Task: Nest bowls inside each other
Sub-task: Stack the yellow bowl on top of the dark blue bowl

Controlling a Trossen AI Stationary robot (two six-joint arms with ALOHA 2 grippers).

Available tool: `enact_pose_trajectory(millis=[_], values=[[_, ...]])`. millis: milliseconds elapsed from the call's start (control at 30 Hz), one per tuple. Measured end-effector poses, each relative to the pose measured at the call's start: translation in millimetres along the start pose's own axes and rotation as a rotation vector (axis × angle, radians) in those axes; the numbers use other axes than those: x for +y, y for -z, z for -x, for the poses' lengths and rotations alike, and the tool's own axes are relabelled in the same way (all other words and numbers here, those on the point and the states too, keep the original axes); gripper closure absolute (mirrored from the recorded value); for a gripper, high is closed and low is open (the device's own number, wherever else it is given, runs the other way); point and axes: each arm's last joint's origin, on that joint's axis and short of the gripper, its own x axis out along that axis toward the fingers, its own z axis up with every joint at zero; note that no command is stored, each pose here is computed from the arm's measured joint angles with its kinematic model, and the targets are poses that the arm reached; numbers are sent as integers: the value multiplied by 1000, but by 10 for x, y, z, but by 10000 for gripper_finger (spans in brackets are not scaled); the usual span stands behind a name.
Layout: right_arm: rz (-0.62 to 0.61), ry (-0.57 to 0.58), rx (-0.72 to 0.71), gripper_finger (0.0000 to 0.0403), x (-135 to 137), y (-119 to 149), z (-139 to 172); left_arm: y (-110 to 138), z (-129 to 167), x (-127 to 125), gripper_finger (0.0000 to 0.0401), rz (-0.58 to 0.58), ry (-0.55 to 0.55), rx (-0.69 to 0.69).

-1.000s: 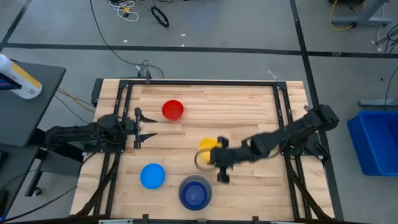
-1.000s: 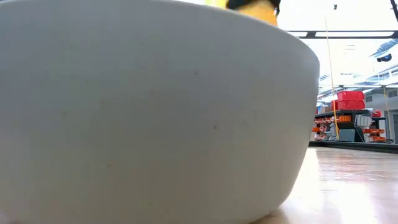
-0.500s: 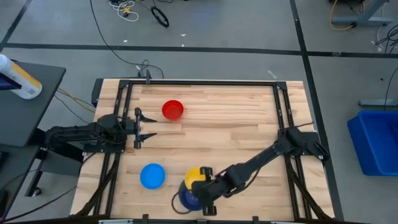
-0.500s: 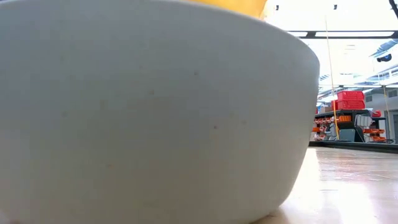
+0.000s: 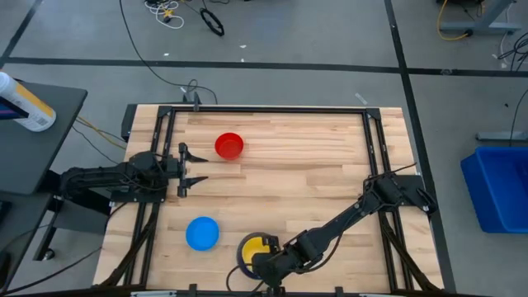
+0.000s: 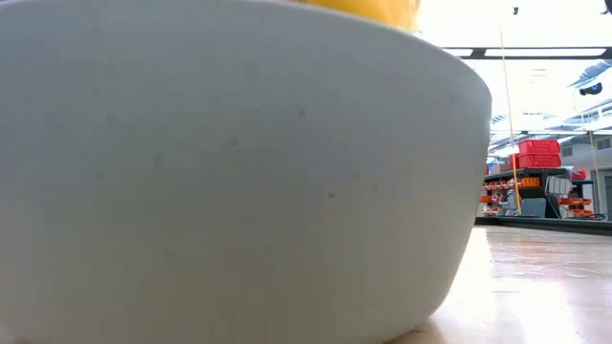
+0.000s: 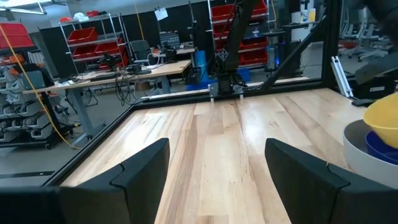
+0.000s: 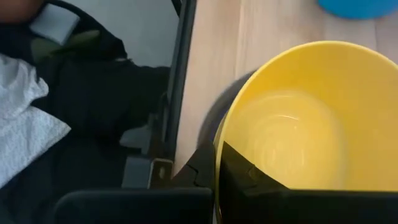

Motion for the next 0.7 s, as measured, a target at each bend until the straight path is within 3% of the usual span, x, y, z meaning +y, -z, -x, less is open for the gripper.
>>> enact_pose_trajectory(millis=[300,467,700], values=[[-19,-13,100,402,-128,134,-364,15,-12,-3,126,17,5,19],[-22,2,125,396,-185,145,-394,38,-29,-7,126,17,9,47],[-30,6,148,301,-260,133,-399,58,-45,-9,126,10,10,72]])
